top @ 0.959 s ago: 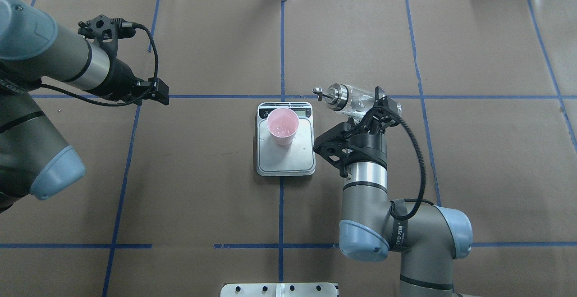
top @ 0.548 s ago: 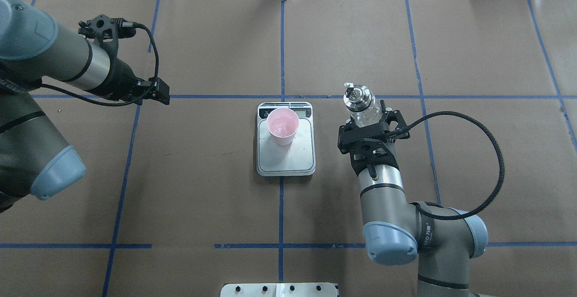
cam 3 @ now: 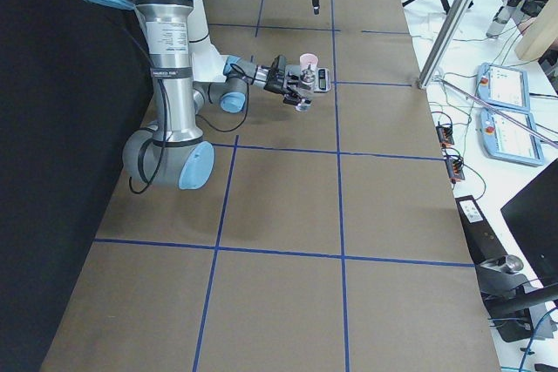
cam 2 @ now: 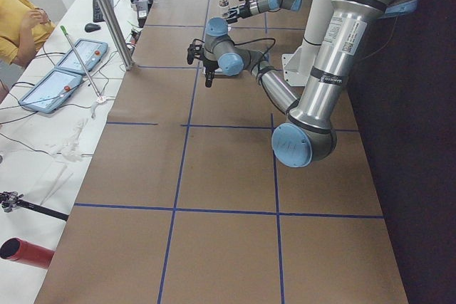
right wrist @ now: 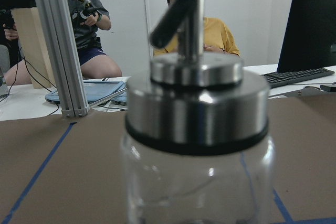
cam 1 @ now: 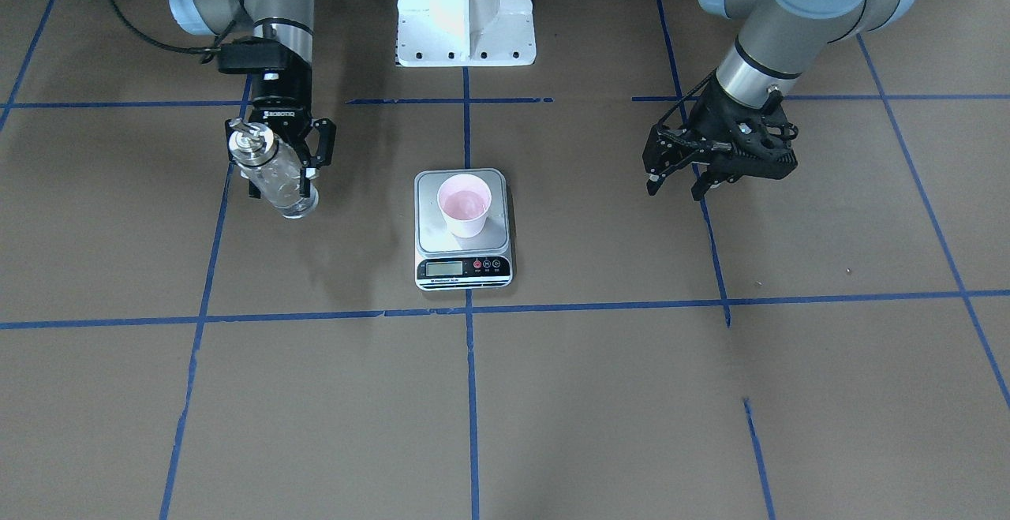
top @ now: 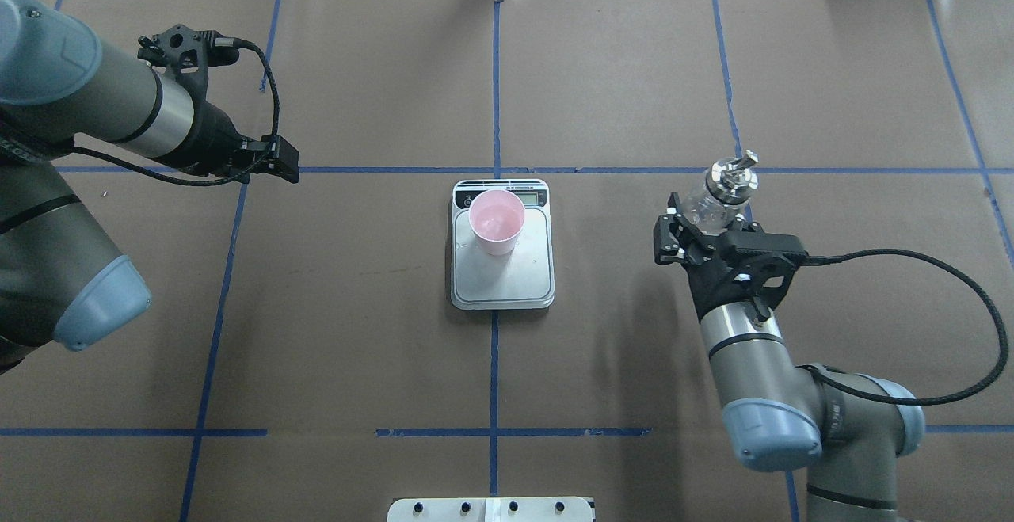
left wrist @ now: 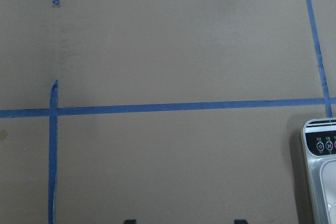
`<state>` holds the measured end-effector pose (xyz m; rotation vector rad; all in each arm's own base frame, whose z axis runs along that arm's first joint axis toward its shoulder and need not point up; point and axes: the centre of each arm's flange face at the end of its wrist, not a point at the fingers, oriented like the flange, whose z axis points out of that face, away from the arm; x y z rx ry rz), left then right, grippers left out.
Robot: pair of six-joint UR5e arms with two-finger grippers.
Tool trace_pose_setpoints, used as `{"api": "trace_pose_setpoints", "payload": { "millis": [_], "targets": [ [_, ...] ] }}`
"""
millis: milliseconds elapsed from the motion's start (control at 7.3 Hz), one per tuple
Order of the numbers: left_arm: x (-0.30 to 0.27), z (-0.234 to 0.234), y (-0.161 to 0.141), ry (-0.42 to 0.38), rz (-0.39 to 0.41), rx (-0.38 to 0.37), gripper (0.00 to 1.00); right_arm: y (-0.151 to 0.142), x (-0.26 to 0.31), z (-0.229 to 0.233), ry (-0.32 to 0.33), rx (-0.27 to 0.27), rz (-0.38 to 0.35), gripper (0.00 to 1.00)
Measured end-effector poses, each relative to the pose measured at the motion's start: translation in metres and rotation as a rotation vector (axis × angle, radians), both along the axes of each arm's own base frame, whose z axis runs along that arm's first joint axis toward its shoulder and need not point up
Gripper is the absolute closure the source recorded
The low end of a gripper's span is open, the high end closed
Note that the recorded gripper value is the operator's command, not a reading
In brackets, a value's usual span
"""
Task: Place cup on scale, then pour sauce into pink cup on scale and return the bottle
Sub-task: 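Tilt the bottle upright and carry it back away from the cup, then lower the bottle with the right gripper to its original spot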
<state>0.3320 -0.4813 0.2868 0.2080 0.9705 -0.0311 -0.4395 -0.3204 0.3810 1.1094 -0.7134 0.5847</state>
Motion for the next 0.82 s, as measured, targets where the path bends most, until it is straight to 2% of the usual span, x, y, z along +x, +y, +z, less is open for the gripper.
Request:
{"api": "trace_pose_setpoints", "payload": {
  "millis": [411,822],
  "targets": [
    [-0.002,0.001,0.0,0.0,-0.006,-0.002,0.0,0.003,0.014,0.077,-0.023,-0.031,0.034,1.0],
    [-0.006,0.001,-0.001,0.0,-0.009,0.0,0.0,0.002,0.01,0.104,-0.01,-0.042,0.055,1.0]
  ]
}}
